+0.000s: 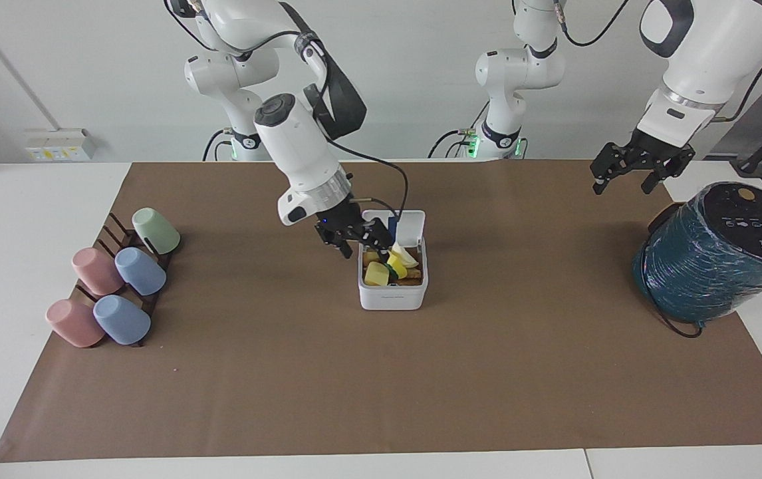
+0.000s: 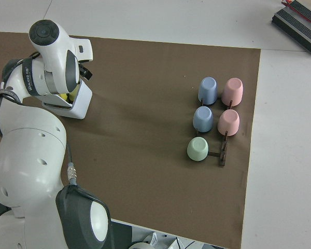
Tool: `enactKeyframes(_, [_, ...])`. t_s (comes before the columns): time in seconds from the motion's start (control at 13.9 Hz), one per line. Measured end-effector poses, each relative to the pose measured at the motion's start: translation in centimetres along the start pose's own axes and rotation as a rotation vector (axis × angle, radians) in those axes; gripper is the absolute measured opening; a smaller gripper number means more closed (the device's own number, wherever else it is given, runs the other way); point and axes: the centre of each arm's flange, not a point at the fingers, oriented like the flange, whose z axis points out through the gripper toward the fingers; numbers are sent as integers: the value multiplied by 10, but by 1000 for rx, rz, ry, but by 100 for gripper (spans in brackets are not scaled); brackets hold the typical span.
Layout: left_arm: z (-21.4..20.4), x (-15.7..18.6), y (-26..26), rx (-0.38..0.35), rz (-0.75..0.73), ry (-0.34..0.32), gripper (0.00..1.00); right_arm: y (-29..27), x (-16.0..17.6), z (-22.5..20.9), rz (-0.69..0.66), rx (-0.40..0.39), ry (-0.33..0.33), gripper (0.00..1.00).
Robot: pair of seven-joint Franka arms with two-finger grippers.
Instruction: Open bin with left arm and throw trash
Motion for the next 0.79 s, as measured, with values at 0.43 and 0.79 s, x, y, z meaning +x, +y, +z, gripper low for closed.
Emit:
enactKeyframes(0.43, [0, 0, 0, 0, 0, -2, 100, 79, 62, -91, -136, -214, 42, 100])
enactKeyframes(0.79, [0, -1, 0, 0, 1, -3, 100, 146, 75, -159, -169, -314, -52, 100])
